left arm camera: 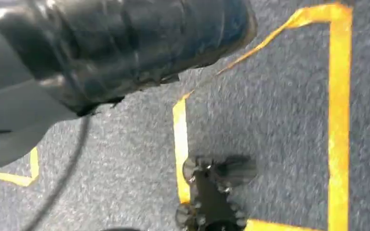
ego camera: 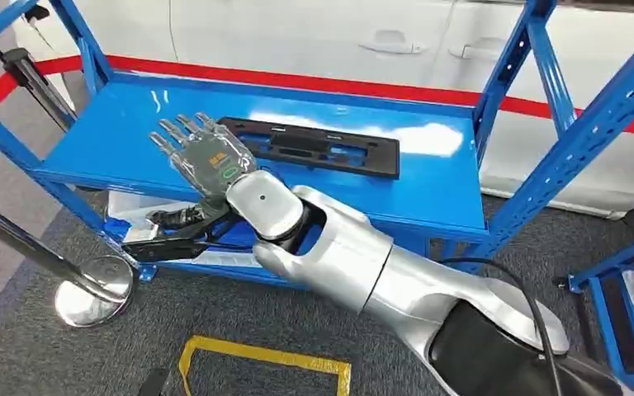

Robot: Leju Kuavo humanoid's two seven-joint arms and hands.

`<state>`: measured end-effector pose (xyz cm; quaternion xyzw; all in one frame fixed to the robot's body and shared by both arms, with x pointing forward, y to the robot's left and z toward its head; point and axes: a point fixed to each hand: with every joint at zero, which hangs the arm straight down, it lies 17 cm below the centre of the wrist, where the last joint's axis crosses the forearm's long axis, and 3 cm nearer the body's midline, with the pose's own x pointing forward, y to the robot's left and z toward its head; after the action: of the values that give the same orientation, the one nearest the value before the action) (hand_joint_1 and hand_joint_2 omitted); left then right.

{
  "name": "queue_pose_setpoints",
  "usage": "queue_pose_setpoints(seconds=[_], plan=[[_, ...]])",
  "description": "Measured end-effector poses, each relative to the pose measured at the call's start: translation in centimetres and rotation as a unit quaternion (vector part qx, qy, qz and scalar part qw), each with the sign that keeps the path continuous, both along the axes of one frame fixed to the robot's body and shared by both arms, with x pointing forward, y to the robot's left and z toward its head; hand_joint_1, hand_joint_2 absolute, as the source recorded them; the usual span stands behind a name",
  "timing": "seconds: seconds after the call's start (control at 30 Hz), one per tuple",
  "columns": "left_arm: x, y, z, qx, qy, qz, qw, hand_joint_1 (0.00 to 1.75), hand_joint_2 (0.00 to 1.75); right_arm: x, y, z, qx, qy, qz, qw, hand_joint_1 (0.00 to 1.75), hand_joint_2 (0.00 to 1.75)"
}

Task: Take the parts from the cabinet and place them on the table.

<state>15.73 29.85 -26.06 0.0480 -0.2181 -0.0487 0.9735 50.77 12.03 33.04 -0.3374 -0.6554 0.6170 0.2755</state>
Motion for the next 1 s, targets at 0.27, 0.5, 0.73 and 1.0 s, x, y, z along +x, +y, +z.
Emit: queue_pose_setpoints(seconds=[0.27, 0.5, 0.73, 1.0], plan=[[0.3, -0.2, 0.1, 0.0, -0.001, 0.004, 1.0, 0.0, 0.0, 1.4, -1.2, -3.1, -0.028, 0.043, -0.032, 0.998, 0.0, 1.75], [0.3, -0.7, 0.0, -0.005, 0.0, 0.004, 1.0, 0.0, 0.0, 2.0, -1.9, -5.0, -0.051, 0.048, -0.056, 0.996, 0.0, 1.75], [0.3, -1.4, 0.1, -0.017, 0.0, 0.002, 1.0, 0.0, 0.0, 2.3, -2.7, -7.7, -0.098, 0.027, -0.071, 0.992, 0.0, 1.75], [-0.1, -2.0, 0.0, -0.029, 0.005, -0.006, 1.0, 0.0, 0.0, 2.0, -2.7, -9.6, -0.13, 0.029, -0.055, 0.99, 0.0, 1.75]])
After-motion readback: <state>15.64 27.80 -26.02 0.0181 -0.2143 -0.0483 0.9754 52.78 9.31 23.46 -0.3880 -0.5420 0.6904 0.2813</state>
